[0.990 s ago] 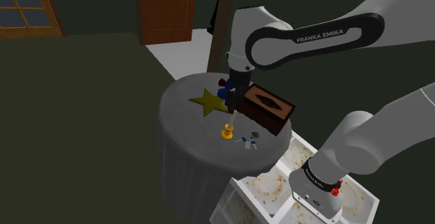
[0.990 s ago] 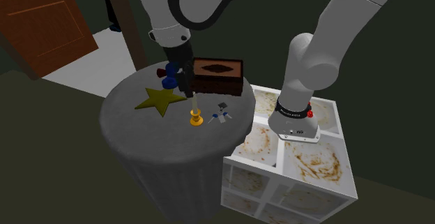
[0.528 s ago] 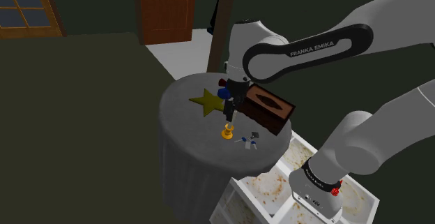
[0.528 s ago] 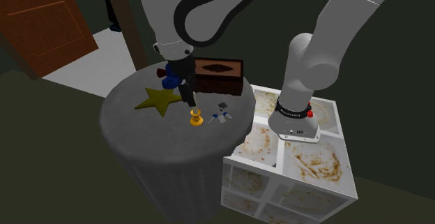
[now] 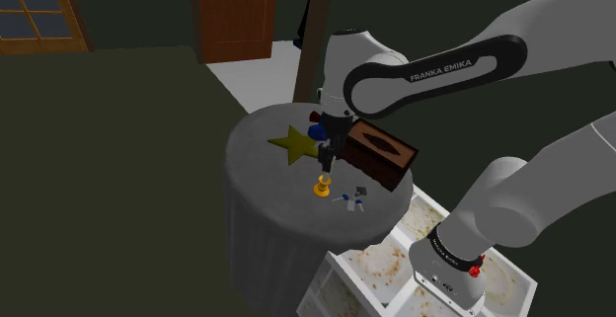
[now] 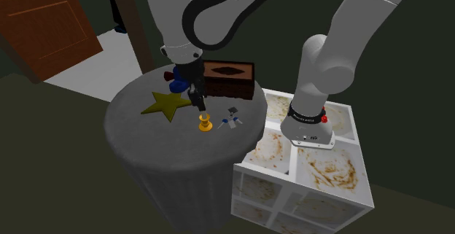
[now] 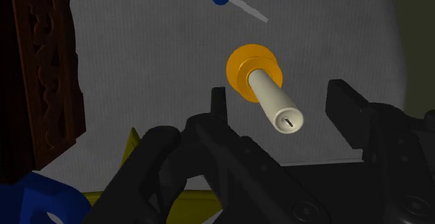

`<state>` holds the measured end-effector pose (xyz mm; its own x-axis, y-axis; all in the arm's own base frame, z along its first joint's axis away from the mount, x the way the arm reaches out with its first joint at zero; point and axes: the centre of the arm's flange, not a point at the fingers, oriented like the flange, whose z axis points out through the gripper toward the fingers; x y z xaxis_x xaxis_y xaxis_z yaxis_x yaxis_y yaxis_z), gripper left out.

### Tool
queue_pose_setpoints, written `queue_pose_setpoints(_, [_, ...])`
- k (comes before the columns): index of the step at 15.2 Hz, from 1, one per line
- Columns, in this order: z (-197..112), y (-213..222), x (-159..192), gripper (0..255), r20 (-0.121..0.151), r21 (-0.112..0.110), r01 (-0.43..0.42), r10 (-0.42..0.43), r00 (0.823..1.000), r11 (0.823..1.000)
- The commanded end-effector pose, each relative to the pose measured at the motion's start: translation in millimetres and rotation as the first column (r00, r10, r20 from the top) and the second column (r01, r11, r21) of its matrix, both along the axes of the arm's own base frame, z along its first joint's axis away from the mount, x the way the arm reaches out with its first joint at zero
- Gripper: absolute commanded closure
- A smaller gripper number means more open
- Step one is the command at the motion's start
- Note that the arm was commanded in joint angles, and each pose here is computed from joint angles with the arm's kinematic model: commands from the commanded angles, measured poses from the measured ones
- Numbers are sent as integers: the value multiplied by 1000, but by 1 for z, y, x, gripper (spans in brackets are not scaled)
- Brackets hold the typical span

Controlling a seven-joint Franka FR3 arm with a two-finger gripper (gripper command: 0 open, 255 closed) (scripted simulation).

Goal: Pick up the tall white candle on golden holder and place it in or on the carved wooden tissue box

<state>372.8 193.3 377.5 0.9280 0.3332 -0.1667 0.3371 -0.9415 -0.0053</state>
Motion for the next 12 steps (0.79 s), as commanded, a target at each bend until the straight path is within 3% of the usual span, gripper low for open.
queue_pose_setpoints(1, [0, 0, 0, 255, 0, 0, 0, 0, 1000, 1000])
queue_pose_setpoints(9, [0, 0, 0, 255, 0, 0, 0, 0, 1000, 1000])
queue_pose_setpoints(12, [16, 0, 0, 255, 0, 0, 0, 0, 1000, 1000])
